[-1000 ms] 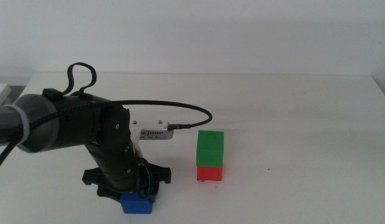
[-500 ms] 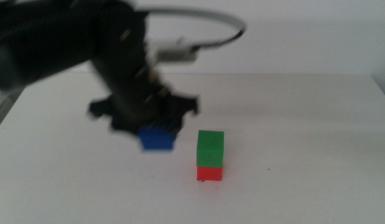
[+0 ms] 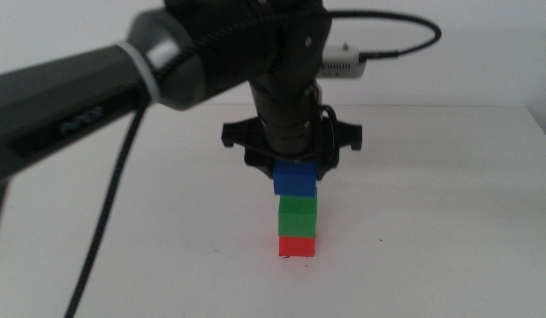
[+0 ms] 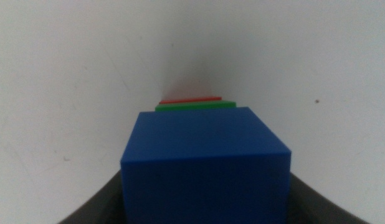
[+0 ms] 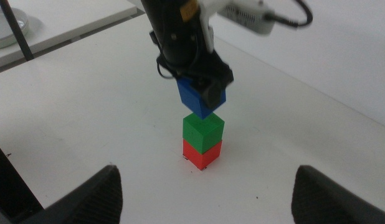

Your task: Stack red cubes first, then green, then blue cubes in a specific spot.

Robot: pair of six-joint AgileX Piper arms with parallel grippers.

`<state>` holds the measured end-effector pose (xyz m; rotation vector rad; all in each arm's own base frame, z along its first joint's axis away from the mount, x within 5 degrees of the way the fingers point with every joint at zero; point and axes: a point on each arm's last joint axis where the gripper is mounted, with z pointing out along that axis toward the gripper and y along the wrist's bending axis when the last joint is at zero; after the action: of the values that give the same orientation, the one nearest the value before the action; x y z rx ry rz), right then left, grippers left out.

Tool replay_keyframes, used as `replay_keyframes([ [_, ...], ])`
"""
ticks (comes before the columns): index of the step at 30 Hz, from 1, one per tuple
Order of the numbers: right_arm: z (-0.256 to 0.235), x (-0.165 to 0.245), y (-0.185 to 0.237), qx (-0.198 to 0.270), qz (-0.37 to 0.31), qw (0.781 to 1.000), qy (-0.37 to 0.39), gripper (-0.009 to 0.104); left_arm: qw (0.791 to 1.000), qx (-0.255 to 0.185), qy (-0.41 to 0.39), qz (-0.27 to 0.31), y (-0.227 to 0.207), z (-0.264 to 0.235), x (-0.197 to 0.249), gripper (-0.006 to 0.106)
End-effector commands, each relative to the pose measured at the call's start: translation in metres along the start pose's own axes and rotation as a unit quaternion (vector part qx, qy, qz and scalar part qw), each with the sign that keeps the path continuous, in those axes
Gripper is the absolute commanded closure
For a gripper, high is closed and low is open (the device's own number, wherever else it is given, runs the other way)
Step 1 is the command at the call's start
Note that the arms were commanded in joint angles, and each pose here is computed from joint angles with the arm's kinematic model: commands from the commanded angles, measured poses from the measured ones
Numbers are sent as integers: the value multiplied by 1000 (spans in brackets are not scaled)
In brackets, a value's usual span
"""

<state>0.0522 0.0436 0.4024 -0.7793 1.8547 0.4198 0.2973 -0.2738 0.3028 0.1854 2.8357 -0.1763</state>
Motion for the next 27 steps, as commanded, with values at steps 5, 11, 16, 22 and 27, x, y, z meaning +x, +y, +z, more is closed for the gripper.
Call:
replay_keyframes([
  [5,0,0,-1,3,-7,1000,-5,4,1000,5,21,-6,0,14,-4,77],
  [11,0,0,-1,3,-7,1000,-5,4,999,5,32,-7,1,23,-6,77],
  [16,0,0,-1,3,-7,1000,-5,4,999,7,39,5,-4,33,-10,77],
  [22,0,0,-1,3,-7,1000,-5,4,999,8,37,5,-6,35,-12,77],
  [27,0,0,-1,3,-7,1000,-5,4,999,9,40,4,-6,37,-12,77],
])
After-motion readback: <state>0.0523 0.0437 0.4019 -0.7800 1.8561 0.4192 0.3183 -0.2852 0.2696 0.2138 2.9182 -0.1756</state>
